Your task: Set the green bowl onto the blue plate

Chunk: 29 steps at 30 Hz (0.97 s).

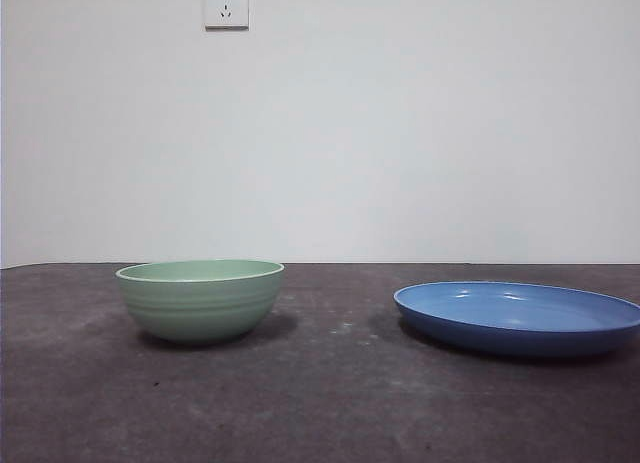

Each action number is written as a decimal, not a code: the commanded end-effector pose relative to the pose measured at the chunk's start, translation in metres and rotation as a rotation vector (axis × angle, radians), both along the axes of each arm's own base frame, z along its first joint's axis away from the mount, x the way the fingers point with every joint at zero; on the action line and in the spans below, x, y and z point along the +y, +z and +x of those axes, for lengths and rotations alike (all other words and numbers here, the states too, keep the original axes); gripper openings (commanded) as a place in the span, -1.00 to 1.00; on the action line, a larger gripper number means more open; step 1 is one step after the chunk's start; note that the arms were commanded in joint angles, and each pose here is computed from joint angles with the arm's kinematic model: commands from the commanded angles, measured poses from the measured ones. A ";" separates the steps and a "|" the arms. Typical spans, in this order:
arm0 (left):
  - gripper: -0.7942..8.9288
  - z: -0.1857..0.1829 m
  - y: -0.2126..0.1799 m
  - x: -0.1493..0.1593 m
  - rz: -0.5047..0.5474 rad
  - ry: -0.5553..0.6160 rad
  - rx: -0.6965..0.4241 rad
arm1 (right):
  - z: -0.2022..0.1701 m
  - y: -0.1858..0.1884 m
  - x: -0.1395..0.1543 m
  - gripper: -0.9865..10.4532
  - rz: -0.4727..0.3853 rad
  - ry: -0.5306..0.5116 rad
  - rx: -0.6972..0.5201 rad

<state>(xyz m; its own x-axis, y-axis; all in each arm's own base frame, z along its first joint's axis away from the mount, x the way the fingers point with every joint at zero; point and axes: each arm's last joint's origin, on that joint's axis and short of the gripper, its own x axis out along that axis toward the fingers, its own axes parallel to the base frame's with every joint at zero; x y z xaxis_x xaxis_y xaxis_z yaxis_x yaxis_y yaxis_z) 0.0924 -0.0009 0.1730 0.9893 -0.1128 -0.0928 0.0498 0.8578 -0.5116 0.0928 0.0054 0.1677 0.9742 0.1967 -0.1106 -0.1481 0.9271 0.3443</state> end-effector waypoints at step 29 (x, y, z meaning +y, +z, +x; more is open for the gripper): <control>-0.82 0.019 0.143 -0.012 0.255 -0.487 0.314 | -0.003 0.164 0.007 -0.82 -0.182 0.319 0.278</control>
